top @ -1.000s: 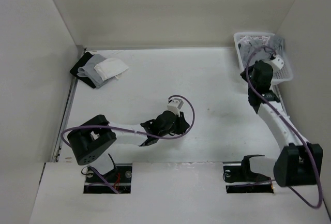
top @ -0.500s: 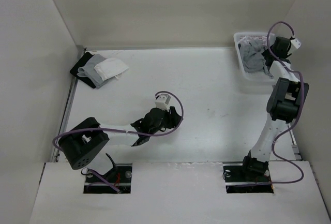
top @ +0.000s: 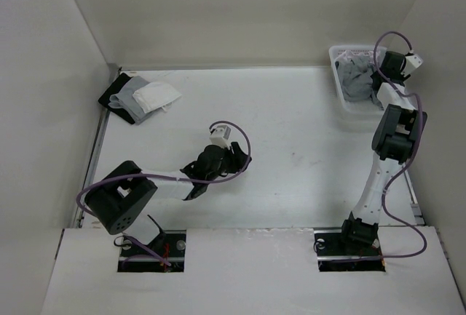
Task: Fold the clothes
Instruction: Grab the tank top from the pile
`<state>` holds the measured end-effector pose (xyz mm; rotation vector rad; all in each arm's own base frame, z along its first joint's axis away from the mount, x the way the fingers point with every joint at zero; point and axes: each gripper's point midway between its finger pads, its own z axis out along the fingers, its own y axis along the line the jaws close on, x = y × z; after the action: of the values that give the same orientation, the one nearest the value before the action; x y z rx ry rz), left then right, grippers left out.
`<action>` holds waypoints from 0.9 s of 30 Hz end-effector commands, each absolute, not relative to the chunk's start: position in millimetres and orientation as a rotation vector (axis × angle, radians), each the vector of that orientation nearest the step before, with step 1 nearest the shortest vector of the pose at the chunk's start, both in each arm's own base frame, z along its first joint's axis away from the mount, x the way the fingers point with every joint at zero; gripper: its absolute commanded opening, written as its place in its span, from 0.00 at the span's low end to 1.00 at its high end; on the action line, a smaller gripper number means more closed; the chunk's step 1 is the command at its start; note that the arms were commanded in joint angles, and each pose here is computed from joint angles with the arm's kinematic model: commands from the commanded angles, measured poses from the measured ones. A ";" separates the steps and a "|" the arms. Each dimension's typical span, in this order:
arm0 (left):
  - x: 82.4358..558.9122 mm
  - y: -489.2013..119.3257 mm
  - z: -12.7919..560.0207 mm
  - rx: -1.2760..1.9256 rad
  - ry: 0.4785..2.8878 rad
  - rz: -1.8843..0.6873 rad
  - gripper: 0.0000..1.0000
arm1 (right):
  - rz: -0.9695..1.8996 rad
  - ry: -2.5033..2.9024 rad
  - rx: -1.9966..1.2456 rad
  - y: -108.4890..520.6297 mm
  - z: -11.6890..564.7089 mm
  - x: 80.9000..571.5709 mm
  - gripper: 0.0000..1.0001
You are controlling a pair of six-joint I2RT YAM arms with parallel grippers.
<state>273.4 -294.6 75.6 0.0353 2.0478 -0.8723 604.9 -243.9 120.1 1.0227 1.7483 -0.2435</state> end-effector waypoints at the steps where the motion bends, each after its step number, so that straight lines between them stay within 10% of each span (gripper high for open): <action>1: 275.7 -301.0 91.8 0.019 1.988 -0.956 0.45 | -0.402 1.632 1.006 -267.7 161.2 591.1 0.53; 8: 280.8 -294.5 90.5 -0.001 1.987 -0.941 0.45 | -0.478 1.687 1.008 -277.7 140.2 597.9 0.53; 12: 284.4 -290.7 86.7 -0.020 1.999 -0.939 0.45 | -0.427 1.701 0.979 -273.4 141.6 610.6 0.14; 15: 284.5 -292.1 85.2 -0.022 2.006 -0.945 0.45 | -0.343 1.666 0.942 -261.8 161.3 620.6 0.06; 27: 282.4 -289.3 98.8 -0.026 1.970 -0.966 0.45 | -0.093 1.345 0.777 -172.6 344.3 570.7 0.00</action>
<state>281.0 -285.9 73.8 -0.0252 2.0559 -0.9009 586.8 -216.7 174.4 0.9035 1.7200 -0.2855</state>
